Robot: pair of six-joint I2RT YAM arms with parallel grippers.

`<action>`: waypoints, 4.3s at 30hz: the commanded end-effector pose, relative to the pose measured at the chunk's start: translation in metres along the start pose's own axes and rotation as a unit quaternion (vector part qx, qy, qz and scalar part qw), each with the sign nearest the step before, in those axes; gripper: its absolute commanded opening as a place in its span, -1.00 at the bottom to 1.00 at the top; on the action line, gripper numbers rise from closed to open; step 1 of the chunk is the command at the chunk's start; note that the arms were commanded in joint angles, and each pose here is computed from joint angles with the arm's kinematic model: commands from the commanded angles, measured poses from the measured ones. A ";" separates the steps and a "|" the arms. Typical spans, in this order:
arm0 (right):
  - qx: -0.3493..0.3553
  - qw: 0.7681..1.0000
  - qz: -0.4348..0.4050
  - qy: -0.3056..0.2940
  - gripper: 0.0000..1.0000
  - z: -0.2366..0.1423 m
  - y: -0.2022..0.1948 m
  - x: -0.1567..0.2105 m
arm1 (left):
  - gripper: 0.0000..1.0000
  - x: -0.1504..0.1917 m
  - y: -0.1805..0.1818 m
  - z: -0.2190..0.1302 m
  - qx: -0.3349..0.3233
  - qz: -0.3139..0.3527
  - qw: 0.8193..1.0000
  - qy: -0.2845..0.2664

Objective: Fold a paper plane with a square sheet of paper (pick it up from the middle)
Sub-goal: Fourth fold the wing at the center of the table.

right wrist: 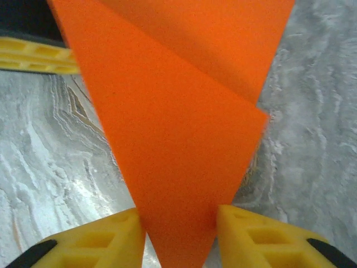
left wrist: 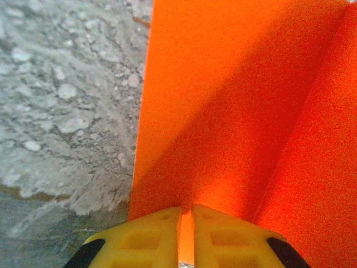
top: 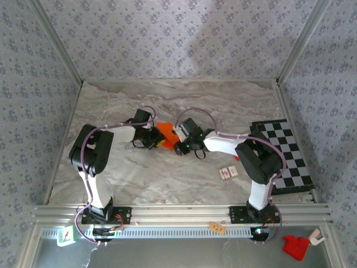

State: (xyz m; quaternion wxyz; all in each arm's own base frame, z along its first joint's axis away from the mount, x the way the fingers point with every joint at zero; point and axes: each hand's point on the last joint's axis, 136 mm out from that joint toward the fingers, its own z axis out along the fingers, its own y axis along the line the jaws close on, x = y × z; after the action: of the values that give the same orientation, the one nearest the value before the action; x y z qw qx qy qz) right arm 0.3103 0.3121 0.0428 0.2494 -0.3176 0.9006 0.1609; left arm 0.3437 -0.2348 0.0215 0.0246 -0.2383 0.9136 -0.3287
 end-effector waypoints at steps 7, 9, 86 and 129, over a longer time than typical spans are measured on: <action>0.137 0.988 0.016 -0.064 -0.04 -0.019 -0.005 -0.008 | -0.72 0.009 0.023 0.007 -0.051 -0.020 0.998 0.012; 0.153 0.986 0.012 -0.067 -0.03 -0.020 -0.004 -0.006 | -0.72 0.009 0.024 0.007 -0.053 -0.021 0.998 0.013; -0.184 0.971 0.153 0.016 -0.68 0.029 0.014 0.020 | -0.33 0.016 -0.038 -0.018 0.111 0.102 0.989 -0.009; -0.207 0.951 0.229 0.013 -0.57 0.015 0.011 0.018 | -0.11 0.027 0.019 0.021 -0.082 0.104 0.991 0.034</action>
State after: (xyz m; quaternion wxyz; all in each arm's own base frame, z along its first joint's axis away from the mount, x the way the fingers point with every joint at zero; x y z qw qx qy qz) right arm 0.3097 0.3278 0.0312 0.1575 -0.1729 0.8864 0.3995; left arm 0.3352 -0.2623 0.0291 0.0458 -0.1224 0.9396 -0.3165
